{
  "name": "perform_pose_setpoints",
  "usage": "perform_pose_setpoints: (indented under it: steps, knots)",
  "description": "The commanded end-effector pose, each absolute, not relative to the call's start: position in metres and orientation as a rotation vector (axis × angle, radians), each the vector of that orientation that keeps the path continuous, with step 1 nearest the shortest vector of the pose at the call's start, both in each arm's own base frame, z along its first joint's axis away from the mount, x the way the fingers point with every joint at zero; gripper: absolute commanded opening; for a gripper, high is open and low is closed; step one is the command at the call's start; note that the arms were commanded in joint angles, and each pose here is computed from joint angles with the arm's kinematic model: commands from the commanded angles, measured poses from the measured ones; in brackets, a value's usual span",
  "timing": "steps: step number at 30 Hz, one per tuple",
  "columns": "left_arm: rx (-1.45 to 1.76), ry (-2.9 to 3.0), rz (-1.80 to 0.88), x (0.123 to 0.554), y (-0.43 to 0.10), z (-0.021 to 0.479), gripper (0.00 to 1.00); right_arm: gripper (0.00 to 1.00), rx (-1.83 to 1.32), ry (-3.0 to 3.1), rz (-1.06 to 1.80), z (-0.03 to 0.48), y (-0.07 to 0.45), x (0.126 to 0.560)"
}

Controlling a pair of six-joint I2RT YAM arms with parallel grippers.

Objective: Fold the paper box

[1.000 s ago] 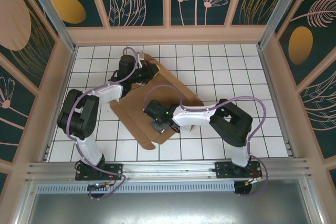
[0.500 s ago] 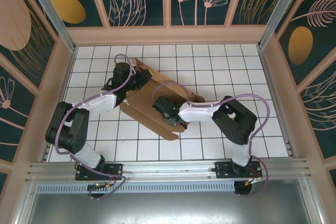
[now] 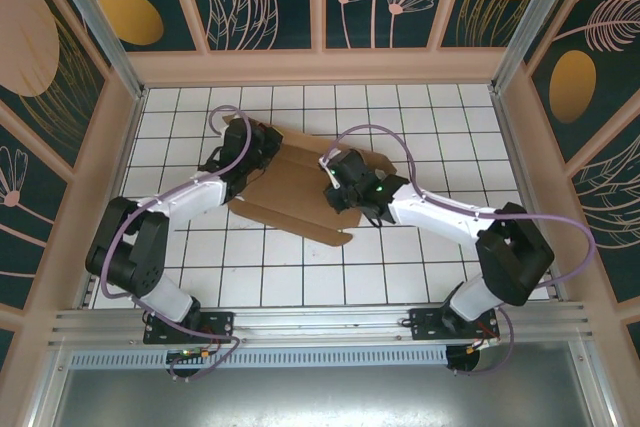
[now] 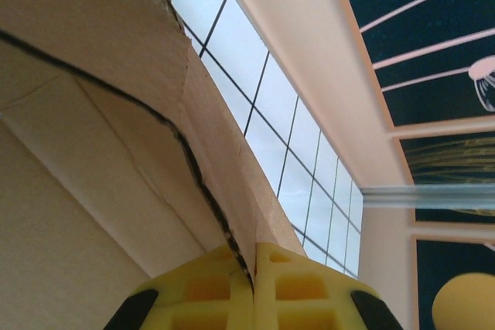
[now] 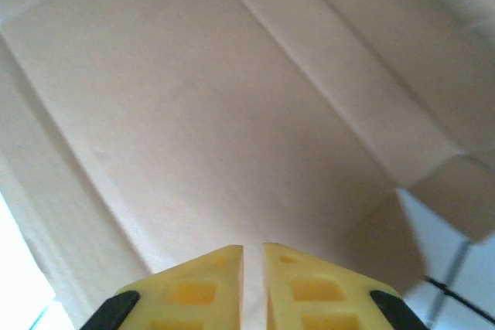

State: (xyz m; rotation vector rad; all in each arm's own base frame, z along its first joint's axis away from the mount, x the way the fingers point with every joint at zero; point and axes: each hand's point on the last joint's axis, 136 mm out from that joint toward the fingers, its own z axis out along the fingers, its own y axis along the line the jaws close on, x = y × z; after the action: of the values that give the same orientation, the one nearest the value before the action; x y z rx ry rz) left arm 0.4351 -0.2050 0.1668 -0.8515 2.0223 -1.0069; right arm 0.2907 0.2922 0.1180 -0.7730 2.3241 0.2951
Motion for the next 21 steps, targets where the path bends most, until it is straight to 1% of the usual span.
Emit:
perform_pose_setpoints:
  steps: [1,6,8,15,21]
  knots:
    - [-0.978,2.034,-0.893,0.442,-0.200,0.148,0.00,0.13,-0.751,2.421,0.507,0.100,0.328,0.276]
    - [-1.042,1.994,-0.843,0.450,-0.194,0.152,0.00,0.09,-0.772,2.508,0.471,0.061,0.342,0.273]
    - [-1.053,1.986,-0.804,0.452,-0.190,0.156,0.00,0.08,-0.773,2.556,0.435,0.045,0.339,0.271]
    - [-1.098,1.973,-0.710,0.449,-0.177,0.156,0.00,0.05,-0.792,2.723,0.266,0.000,0.299,0.251]
    - [-1.172,1.993,-0.610,0.432,-0.166,0.146,0.00,0.00,-0.795,2.796,0.204,-0.005,0.269,0.231]
